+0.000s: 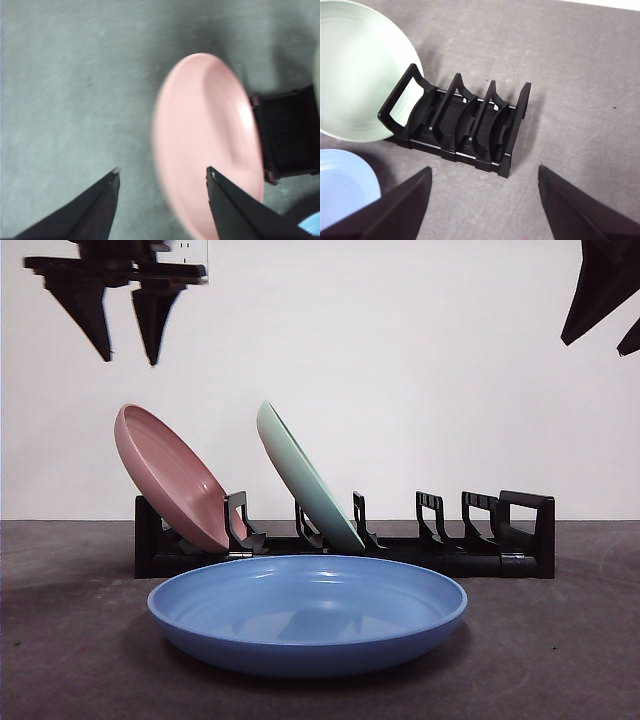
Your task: Place the plate
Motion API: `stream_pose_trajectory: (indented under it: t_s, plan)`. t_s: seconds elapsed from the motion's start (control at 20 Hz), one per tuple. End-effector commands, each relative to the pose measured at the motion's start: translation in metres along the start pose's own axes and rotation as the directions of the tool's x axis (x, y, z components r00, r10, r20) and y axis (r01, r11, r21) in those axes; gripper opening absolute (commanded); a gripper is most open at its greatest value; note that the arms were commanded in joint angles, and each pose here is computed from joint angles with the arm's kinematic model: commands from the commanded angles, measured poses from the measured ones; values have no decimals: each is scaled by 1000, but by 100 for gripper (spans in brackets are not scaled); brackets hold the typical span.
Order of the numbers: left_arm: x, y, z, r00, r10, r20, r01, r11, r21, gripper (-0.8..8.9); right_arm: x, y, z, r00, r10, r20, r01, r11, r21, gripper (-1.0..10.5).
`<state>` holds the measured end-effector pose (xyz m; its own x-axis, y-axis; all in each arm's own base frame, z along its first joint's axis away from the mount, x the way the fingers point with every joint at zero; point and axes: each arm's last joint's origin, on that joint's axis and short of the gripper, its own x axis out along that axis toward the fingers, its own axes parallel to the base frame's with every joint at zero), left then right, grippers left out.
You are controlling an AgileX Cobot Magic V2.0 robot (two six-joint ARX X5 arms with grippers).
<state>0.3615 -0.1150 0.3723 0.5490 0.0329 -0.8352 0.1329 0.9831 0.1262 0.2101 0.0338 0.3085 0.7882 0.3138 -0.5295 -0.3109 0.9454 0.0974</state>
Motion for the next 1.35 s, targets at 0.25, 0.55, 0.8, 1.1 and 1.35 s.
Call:
stream_pose_trajectory:
  t_s: [0.25, 0.55, 0.8, 1.1, 1.35]
  plan:
    - [33, -13, 5, 997, 59, -52, -56, 996, 63, 268, 1, 1, 3, 1000, 5, 10, -5, 1000, 6, 328]
    - [52, -18, 8, 997, 60, -58, -56, 996, 75, 268, 1, 1, 3, 1000, 3, 10, -3, 1000, 6, 328]
    - [61, -20, 8, 995, 62, -74, -56, 995, 79, 256, 1, 1, 3, 1000, 2, 8, -2, 1000, 5, 328]
    - [61, -20, 9, 996, 60, -61, -56, 996, 76, 10, 1, 1, 2, 1000, -5, 3, 5, 1000, 4, 328]
    - [61, -19, 9, 995, 79, -66, -73, 994, 85, 9, 1, 1, 1, 1000, -5, -4, 5, 1000, 5, 328]
